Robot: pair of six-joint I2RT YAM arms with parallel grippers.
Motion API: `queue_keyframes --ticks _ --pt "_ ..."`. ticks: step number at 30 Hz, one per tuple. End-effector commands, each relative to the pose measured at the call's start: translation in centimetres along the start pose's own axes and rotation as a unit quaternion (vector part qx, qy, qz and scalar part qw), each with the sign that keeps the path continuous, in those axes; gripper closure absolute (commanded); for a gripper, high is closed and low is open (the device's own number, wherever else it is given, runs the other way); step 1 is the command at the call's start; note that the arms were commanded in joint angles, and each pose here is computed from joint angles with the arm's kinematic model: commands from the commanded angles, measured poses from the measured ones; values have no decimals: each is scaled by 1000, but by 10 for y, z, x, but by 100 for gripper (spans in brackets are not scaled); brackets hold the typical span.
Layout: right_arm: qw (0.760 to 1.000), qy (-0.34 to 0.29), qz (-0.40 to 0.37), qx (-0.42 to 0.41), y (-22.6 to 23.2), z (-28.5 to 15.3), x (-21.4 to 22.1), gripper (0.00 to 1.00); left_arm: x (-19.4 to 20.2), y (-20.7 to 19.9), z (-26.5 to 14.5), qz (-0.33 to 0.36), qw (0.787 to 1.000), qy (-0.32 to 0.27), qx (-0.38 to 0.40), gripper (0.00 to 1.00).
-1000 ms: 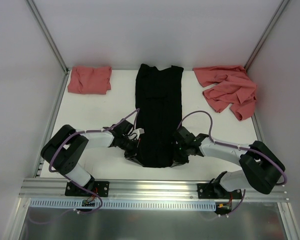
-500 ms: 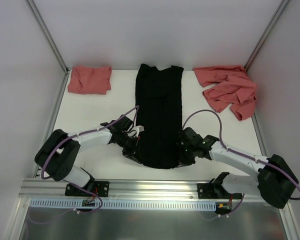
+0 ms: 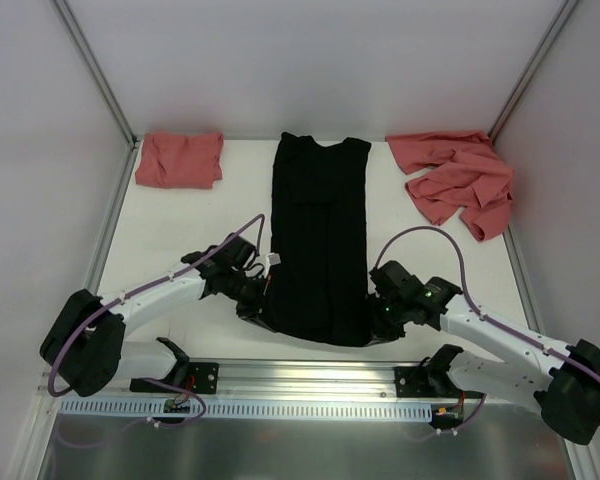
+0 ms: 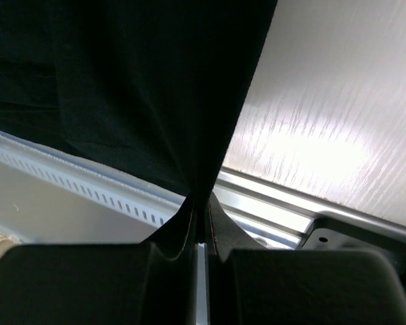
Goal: Fold and stack the t-shirts
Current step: Grab the bottom of the folded rectangular tshirt with both arms, then fold the folded rectangular tshirt in 1/3 of the way
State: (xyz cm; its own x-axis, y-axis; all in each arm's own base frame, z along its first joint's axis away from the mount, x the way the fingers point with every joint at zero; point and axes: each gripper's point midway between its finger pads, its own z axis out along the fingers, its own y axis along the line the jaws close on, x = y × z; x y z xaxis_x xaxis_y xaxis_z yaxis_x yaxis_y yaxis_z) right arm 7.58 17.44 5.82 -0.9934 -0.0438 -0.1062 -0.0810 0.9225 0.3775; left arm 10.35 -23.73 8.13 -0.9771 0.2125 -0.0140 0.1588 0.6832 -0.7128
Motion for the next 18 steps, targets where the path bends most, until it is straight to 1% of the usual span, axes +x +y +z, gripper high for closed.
queue_keyframes --ticks 1,7,11,13,15,16,17,18 --pt "999 38 0 0 -8 -8 23 100 21 -6 -4 -25 999 23 11 100" --pt "998 57 3 -23 -1 -16 32 99 29 -14 -9 -39 999 21 20 100" --pt "998 54 -10 -30 9 -24 25 100 22 -24 -12 -43 998 19 29 100" --pt "998 45 -27 -39 21 -33 13 100 9 -38 -16 -25 999 12 38 100" --pt "997 44 -37 -46 36 -39 -2 100 -1 -44 -16 -24 999 23 32 100" --pt "997 46 -50 -47 40 -42 -7 99 -17 -57 -18 -5 999 19 36 100" --pt "997 38 -52 -52 51 -48 -22 99 -21 -61 -20 -4 999 28 33 100" --pt "996 33 -56 -56 56 -51 -30 99 -28 -66 -21 12 999 28 32 100"
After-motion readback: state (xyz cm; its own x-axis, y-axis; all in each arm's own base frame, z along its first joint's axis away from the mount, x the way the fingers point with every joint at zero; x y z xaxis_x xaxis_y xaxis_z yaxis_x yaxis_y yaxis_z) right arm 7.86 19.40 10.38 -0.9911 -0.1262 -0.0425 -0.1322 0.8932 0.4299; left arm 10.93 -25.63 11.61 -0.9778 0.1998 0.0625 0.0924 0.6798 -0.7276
